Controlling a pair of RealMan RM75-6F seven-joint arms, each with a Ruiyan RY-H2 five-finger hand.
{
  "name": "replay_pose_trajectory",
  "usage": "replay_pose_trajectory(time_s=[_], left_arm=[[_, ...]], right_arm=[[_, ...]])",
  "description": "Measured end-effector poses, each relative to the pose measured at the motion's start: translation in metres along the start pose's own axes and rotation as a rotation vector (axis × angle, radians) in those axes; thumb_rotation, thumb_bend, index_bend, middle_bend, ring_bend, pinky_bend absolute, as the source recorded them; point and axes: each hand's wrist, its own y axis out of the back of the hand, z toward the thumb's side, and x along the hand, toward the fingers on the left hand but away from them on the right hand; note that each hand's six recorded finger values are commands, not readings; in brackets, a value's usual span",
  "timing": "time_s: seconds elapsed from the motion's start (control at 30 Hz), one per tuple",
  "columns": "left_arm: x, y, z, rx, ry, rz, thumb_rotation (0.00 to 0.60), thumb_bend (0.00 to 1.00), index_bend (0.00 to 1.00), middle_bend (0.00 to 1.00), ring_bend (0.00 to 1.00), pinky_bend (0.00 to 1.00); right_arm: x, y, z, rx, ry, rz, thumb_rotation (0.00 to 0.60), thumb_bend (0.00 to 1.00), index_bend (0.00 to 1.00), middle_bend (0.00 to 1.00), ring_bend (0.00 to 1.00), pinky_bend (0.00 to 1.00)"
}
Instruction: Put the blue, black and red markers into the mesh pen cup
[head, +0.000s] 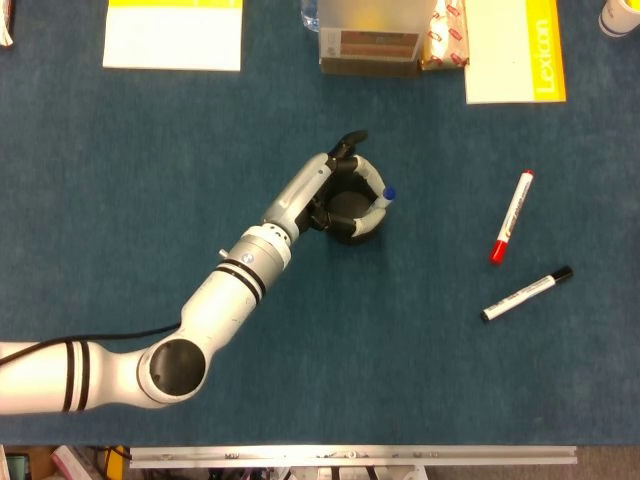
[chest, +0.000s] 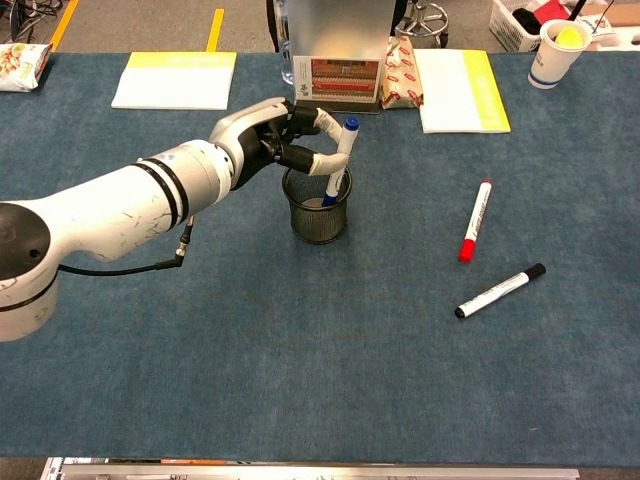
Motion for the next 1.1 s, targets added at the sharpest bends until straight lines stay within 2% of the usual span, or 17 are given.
replay_pose_trajectory(time_s=[0.1,0.3,0.4,0.5,0.7,0.93,1.1], left_arm=[[0.0,0.003,-0.001,0.011,-0.018,-0.006,0.6,0.33,0.36,0.0,0.0,0.13],[-0.004,0.01,-0.004,0.022,-0.037,-0.016,0.6,0.24,0.25,0.0,0.0,0.12],[-0.008,0.014,-0.004,0.033,-0.036,-0.014,0.6,0.24,0.24,0.0,0.0,0.12],[-0.016,0.019,-0.004,0.084,-0.034,-0.014,0.6,0.24,0.25,0.0,0.0,0.12],[-0.047,0.043,-0.002,0.311,-0.013,0.022,0.6,0.24,0.27,0.0,0.0,0.12],[-0.1,0.081,0.008,0.605,0.0,0.157,0.6,0.24,0.31,0.0,0.0,0.12],[-0.125,0.087,0.011,0.749,-0.028,0.204,0.6,0.24,0.32,0.0,0.0,0.12]], right_arm=[[0.0,0.0,0.0,0.0,-0.001,-0.001,0.6,0.45,0.51,0.34,0.29,0.5],[0.0,-0.001,0.0,0.001,0.0,0.003,0.6,0.45,0.51,0.34,0.29,0.5],[0.001,-0.001,0.0,0.001,0.001,0.002,0.6,0.45,0.51,0.34,0.29,0.5],[0.001,0.0,0.0,0.001,0.003,-0.002,0.6,0.45,0.51,0.34,0.29,0.5],[0.001,0.0,0.002,0.01,0.014,-0.001,0.6,0.42,0.51,0.34,0.29,0.5],[0.003,-0.001,0.006,0.044,0.033,-0.016,0.6,0.32,0.51,0.34,0.29,0.5],[0.006,-0.004,0.011,0.062,0.051,-0.02,0.6,0.27,0.5,0.34,0.29,0.5]])
